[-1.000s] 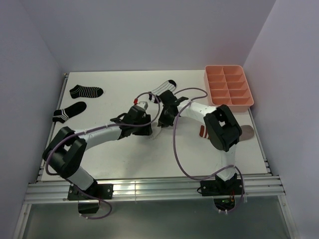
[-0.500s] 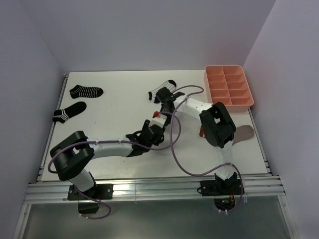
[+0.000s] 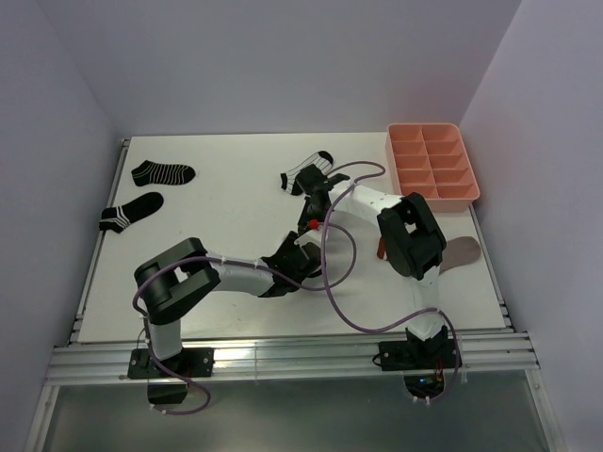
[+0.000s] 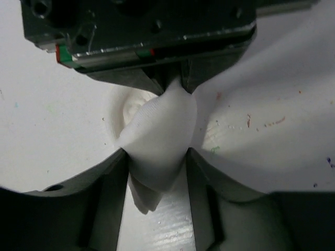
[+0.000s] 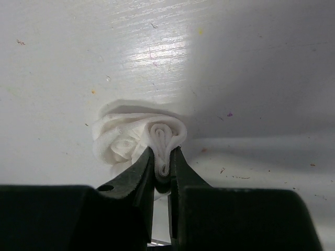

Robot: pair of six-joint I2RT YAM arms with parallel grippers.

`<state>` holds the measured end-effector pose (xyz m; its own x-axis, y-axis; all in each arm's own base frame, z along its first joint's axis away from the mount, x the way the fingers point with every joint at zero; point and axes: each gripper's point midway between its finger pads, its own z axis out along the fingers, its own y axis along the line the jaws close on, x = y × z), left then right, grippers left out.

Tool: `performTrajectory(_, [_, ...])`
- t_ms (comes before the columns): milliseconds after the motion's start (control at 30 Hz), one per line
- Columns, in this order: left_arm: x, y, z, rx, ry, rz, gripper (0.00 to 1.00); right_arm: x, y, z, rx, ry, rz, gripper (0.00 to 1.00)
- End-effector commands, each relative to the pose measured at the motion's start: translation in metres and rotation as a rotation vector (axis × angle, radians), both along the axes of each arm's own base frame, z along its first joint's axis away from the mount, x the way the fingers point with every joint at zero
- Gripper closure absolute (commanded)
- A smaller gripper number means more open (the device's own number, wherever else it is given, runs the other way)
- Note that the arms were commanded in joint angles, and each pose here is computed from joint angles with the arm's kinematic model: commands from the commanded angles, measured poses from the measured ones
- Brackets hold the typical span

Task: Roll the socks
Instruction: Roll the sock at the center of the board.

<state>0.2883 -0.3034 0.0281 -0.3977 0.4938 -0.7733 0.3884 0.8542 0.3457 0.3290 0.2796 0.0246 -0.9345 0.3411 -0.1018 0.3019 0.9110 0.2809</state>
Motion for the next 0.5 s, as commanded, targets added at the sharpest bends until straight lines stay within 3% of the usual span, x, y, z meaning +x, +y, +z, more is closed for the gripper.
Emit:
performTrajectory(0, [-0.004,-0.01,-0.02,0.023,0.05,-0.03,0.57,-0.026,-0.017,-0.033,-0.087,0.095,0.026,1.0])
performTrajectory(100, [-0.013,-0.01,-0.03,0.012,0.102,-0.037,0.72,-0.02,-0.002,-0.018,0.02,0.026,0.038,1.0])
performTrajectory(167, [-0.019,-0.008,-0.033,0.005,0.139,-0.04,0.82,-0.017,0.006,-0.016,0.08,-0.013,0.037,0.95])
performTrajectory(200, [-0.022,-0.01,-0.029,-0.017,0.154,-0.046,0.99,-0.013,0.008,-0.005,0.103,-0.047,0.032,0.85])
performTrajectory(400, [-0.037,-0.013,-0.01,-0.168,0.267,-0.058,0.99,0.007,0.011,0.033,0.217,-0.231,-0.016,0.49])
performTrajectory(467, [-0.042,-0.004,-0.012,-0.205,0.337,-0.039,0.99,0.014,0.006,0.043,0.244,-0.286,-0.048,0.42])
